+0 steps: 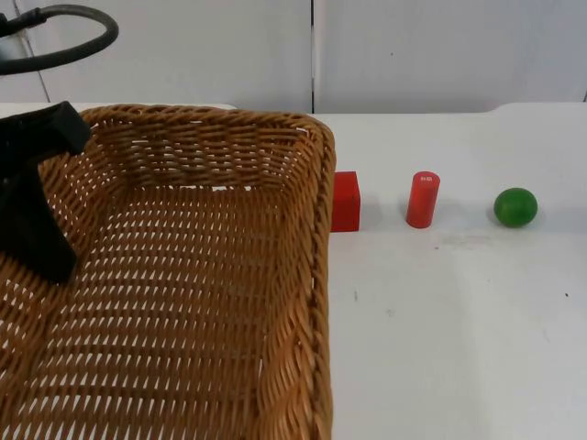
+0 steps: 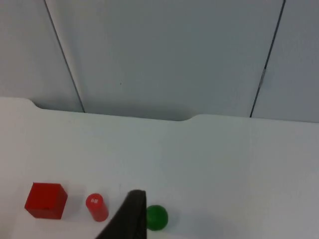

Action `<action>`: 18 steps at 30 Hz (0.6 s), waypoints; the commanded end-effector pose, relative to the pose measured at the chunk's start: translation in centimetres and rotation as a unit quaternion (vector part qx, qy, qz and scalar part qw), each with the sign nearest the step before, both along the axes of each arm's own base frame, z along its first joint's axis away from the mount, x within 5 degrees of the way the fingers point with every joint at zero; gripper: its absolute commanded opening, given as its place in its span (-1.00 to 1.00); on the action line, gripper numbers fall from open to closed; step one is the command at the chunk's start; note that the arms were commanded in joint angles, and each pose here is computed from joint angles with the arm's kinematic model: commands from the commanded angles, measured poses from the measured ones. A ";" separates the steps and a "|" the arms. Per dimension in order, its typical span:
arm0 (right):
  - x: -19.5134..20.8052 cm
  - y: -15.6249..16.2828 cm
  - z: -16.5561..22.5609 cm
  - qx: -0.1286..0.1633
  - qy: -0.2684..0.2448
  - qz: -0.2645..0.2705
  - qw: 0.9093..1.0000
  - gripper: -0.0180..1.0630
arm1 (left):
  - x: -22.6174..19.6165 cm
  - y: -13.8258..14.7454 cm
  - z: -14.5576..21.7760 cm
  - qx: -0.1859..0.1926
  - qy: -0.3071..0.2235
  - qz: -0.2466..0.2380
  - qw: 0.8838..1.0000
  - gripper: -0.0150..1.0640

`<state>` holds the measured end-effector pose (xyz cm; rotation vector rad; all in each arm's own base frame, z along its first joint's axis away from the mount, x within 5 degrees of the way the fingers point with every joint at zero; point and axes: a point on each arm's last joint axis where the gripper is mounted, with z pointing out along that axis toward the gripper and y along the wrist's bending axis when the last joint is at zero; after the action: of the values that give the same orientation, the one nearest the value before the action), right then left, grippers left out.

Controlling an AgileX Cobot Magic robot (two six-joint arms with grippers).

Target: Pick up the basket with the left hand and place the object to the left of the red cylinder into the basket with the right hand.

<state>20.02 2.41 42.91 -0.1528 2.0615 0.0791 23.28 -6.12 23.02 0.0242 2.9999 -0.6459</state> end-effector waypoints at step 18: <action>11.5 3.1 -4.4 -0.033 0.129 0.097 0.986 0.98 | 0.3 -0.3 0.6 -0.020 -0.019 0.012 1.000 -0.98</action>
<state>30.55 4.65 38.73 -0.3428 2.2921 0.1418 23.52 -6.15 23.06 0.0153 2.9728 -0.6466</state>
